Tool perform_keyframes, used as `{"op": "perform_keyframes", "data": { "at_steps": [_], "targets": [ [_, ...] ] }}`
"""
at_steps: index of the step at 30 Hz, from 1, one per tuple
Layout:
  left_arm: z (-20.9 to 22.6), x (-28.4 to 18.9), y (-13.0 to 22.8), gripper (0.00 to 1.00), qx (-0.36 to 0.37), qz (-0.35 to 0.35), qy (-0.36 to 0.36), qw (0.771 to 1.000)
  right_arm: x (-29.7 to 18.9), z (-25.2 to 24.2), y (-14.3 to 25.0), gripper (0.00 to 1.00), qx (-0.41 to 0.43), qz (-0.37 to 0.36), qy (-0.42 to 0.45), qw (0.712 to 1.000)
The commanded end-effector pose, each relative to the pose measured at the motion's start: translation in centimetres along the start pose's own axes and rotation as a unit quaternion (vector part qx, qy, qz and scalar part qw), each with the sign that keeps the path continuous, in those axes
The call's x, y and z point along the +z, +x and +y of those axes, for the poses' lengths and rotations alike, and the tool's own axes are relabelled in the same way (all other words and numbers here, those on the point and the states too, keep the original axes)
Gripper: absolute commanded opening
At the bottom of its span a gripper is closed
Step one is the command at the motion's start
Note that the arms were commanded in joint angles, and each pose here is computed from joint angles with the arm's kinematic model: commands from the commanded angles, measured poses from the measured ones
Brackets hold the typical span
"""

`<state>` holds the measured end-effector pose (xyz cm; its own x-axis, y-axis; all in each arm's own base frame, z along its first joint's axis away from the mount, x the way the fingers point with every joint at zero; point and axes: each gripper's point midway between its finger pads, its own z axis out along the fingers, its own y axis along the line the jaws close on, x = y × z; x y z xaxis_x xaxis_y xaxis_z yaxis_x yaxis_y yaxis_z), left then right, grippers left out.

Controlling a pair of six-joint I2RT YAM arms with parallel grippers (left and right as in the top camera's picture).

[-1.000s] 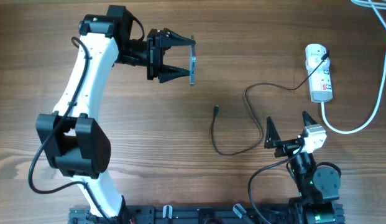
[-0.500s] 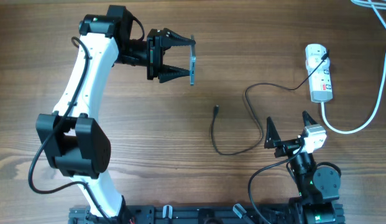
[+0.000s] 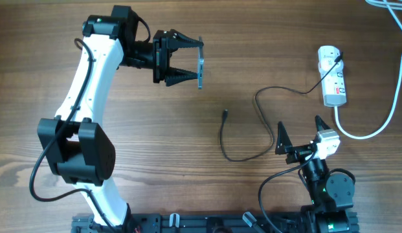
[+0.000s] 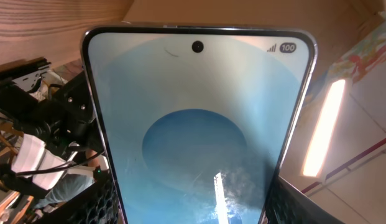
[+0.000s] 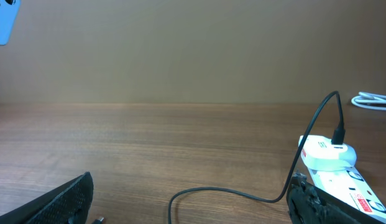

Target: Plug charger to phone and switch on socket

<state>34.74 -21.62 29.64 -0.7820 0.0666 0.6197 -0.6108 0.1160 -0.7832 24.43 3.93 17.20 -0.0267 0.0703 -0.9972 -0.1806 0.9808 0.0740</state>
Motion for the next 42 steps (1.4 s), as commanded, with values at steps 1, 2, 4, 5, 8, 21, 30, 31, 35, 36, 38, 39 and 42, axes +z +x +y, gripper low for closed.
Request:
{"op": "perform_keyframes", "data": {
  "at_steps": [1,2,4,5,8,21,30,31,35,36,38,39,42],
  "targets": [
    [-1.9,-0.5,2.1,0.54,0.027,0.012,0.026,0.999,-0.1,-0.3,-0.3,1.00,-0.007,-0.006,0.009,1.000],
    [-1.9,-0.5,2.1,0.54,0.026,0.012,0.026,0.999,-0.1,-0.3,-0.3,1.00,-0.007,-0.006,0.009,1.000],
    [-1.9,-0.5,2.1,0.54,0.026,0.012,0.026,0.999,-0.1,-0.3,-0.3,1.00,-0.007,-0.006,0.009,1.000],
    [-1.9,-0.5,2.1,0.54,0.026,0.012,0.026,0.999,-0.1,-0.3,-0.3,1.00,-0.007,-0.006,0.009,1.000],
    [-1.9,-0.5,2.1,0.54,0.027,0.012,0.026,0.999,-0.1,-0.3,-0.3,1.00,-0.007,-0.006,0.009,1.000],
    [-1.9,-0.5,2.1,0.54,0.027,0.012,0.026,0.999,-0.1,-0.3,-0.3,1.00,-0.007,-0.006,0.009,1.000],
    [-1.9,-0.5,2.1,0.55,0.027,0.012,0.026,0.999,-0.1,-0.2,-0.3,1.00,-0.002,-0.007,0.004,1.000],
    [-1.9,-0.5,2.1,0.55,0.027,0.012,0.026,0.999,-0.1,0.2,-0.4,1.00,0.024,-0.009,-0.008,1.000],
    [-1.9,-0.5,2.1,0.55,0.027,0.012,0.026,0.999,-0.1,1.0,-0.4,1.00,0.144,-0.004,-0.030,0.989],
    [-1.9,-0.5,2.1,0.55,0.027,0.012,0.026,0.999,-0.1,1.0,-0.4,1.00,0.203,-0.002,-0.030,0.979],
    [-1.9,-0.5,2.1,0.55,0.027,0.012,0.026,0.999,-0.1,1.0,-0.4,1.00,0.297,0.001,-0.031,0.954],
    [-1.9,-0.5,2.1,0.55,0.027,0.012,0.026,0.999,-0.1,1.2,-0.4,1.00,0.352,0.005,-0.035,0.935],
    [-1.9,-0.5,2.1,0.55,0.027,0.012,0.026,0.999,-0.3,2.6,-0.5,1.00,0.521,0.032,-0.069,0.850]
  ]
}}
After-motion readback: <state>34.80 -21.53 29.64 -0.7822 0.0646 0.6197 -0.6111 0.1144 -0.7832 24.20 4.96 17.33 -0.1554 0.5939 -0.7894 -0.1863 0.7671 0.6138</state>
